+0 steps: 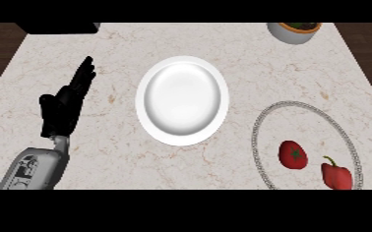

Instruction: Pick the bell pepper from the placemat and place it in the plate

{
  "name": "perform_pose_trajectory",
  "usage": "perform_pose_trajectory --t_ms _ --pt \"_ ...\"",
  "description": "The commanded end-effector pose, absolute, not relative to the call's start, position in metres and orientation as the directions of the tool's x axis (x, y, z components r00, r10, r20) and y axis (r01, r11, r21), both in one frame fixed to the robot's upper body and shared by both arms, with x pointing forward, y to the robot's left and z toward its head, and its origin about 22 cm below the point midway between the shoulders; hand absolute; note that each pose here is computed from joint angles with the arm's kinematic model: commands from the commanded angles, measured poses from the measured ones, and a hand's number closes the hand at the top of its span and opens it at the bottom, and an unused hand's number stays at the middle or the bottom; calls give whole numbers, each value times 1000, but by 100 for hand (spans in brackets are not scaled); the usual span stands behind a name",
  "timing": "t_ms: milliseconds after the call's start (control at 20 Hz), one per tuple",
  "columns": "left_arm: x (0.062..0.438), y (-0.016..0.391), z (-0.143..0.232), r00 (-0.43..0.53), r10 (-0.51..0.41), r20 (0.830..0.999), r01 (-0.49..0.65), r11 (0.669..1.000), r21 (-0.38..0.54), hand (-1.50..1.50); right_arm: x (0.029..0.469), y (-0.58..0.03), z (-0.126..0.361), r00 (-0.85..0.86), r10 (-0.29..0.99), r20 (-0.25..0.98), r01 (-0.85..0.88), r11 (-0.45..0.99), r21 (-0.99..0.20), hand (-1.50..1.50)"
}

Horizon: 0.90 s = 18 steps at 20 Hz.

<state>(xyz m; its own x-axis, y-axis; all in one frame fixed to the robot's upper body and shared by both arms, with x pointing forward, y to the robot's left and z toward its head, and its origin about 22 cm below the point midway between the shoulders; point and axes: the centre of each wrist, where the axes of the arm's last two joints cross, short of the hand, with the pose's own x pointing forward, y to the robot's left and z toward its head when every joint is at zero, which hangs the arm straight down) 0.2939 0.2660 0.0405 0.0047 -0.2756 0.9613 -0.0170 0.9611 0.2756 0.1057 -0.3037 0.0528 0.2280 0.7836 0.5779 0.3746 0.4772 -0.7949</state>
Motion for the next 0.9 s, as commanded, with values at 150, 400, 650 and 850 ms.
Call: perform_pose_trajectory --t_ms 150,400,650,850 --pt "298 268 45 7 -279 960 -14 960 279 0 85 -300 115 428 779 458 171 428 -887 -150" --pt "321 248 48 -2 -283 959 -8 959 283 0 99 -293 129 491 762 423 88 439 -894 -150" --pt "315 270 55 -8 -254 967 -7 967 254 0 117 -317 119 497 755 428 56 465 -884 -150" --pt "290 262 42 -3 -286 958 -3 958 286 0 132 -310 100 533 758 376 -9 450 -893 -150"
